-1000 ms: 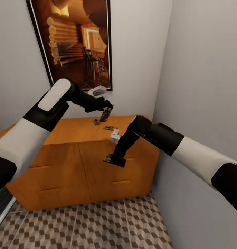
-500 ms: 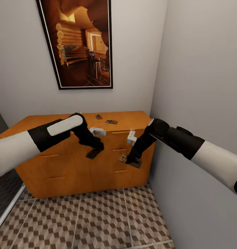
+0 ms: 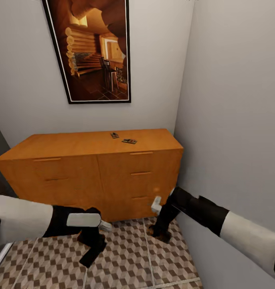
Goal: Take the four mousetraps from the cabinet in the bathroom and place them on the bathroom floor. Make sure all four end up on the same floor surface, and ensure that at least two of them are either under or directly next to the same bathroom sink.
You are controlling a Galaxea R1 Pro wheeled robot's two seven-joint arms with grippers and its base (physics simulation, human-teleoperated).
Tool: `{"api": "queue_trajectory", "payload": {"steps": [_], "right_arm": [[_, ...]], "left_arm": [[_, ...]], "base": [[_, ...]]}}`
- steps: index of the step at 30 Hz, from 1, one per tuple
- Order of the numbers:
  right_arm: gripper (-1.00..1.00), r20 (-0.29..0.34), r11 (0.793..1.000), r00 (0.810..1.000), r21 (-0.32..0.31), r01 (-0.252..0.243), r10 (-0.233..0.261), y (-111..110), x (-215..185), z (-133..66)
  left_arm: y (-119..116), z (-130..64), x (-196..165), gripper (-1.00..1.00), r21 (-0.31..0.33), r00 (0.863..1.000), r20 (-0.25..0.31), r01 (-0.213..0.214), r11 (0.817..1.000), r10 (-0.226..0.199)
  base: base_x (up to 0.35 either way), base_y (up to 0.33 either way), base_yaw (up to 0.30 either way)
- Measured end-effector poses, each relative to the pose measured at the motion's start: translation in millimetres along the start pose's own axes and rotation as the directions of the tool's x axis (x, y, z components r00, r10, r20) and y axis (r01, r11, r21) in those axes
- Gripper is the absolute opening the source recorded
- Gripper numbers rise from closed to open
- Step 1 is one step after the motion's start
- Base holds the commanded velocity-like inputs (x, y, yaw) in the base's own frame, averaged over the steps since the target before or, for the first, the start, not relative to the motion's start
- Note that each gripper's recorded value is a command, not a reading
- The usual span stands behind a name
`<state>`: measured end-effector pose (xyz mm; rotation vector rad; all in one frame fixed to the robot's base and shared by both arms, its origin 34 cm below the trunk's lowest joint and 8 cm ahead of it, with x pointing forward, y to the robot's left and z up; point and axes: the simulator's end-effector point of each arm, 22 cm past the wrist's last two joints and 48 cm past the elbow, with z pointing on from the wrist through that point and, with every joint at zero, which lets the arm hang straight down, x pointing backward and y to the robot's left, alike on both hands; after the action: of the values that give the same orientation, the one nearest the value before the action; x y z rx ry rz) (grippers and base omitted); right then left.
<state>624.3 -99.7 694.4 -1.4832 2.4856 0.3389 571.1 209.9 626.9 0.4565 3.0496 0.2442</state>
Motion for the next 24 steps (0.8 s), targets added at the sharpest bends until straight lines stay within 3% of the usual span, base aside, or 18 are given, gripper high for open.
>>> {"api": "queue_trajectory", "payload": {"steps": [1, 2, 3, 4, 5, 6, 8, 11, 14, 16, 19, 24], "right_arm": [[-1.00, 0.013, 0.992, 1.000, 0.130, -0.006, 0.005, -7.8, 43.1, 74.4], [-1.00, -0.057, 0.985, 0.997, 0.167, -0.037, 0.047, 34.9, 116.8, 141.3], [-1.00, -0.120, 0.993, 0.988, 0.082, -0.086, 0.095, 111.5, 177.7, 187.1], [-1.00, -0.141, 0.992, 0.984, 0.075, -0.102, 0.112, 138.1, 203.1, 205.6], [-1.00, -0.118, 0.986, 0.987, 0.136, -0.096, 0.112, 111.4, 197.1, 206.8], [-1.00, -0.100, 0.977, 0.989, 0.190, -0.092, 0.112, 95.5, 204.0, 212.9], [-1.00, -0.092, 0.974, 0.987, 0.194, -0.114, 0.134, 112.4, 229.7, 226.3], [-1.00, -0.053, 0.952, 0.980, 0.253, -0.172, 0.191, 113.2, 266.2, 232.6], [-1.00, -0.010, 0.890, 0.945, 0.340, -0.305, 0.328, 111.2, 311.6, 228.3], [-1.00, 0.038, 0.847, 0.915, 0.365, -0.386, 0.401, 120.8, 329.2, 227.2], [-1.00, 0.056, 0.830, 0.901, 0.368, -0.419, 0.430, 138.6, 342.2, 228.4], [-1.00, 0.055, 0.828, 0.904, 0.381, -0.411, 0.424, 145.6, 351.7, 227.3]], "left_arm": [[-35.5, 77.0, 24.0, -1.00, 0.033, 0.976, 0.101, 0.189, 0.982, -0.191], [-43.1, 141.5, 101.1, -1.00, -0.004, 0.961, 0.067, 0.268, 0.963, -0.267], [-68.4, 171.5, 171.3, -1.00, 0.000, 0.965, -0.006, 0.261, 0.965, -0.261], [-71.1, 183.7, 183.3, -1.00, 0.000, 0.967, 0.010, 0.254, 0.967, -0.254], [-61.7, 187.3, 160.3, -1.00, 0.000, 0.966, 0.076, 0.249, 0.969, -0.248], [-63.3, 200.7, 172.4, -1.00, 0.011, 0.965, 0.100, 0.243, 0.970, -0.243], [-61.1, 211.5, 184.0, -1.00, 0.023, 0.961, 0.127, 0.244, 0.969, -0.245], [-55.4, 221.1, 194.9, -1.00, 0.041, 0.953, 0.170, 0.247, 0.968, -0.250], [-58.6, 228.1, 223.8, -1.00, 0.044, 0.955, 0.154, 0.248, 0.968, -0.251], [-61.9, 229.7, 234.4, -1.00, 0.047, 0.955, 0.153, 0.249, 0.967, -0.253], [-62.7, 230.1, 238.1, -1.00, 0.049, 0.954, 0.158, 0.252, 0.966, -0.257], [-63.1, 230.2, 239.6, -1.00, 0.049, 0.953, 0.160, 0.254, 0.966, -0.259]], "base": [[0.000, 0.000, 0.000], [0.000, 0.000, 0.000], [0.000, 0.000, 0.000], [0.000, 0.000, 0.000], [0.000, 0.000, 0.000], [0.000, 0.000, 0.000], [0.000, 0.000, 0.000], [0.000, 0.000, 0.000], [0.000, 0.000, 0.074], [0.000, 0.000, 0.193], [0.000, 0.000, 0.246], [0.000, 0.000, 0.278]]}}
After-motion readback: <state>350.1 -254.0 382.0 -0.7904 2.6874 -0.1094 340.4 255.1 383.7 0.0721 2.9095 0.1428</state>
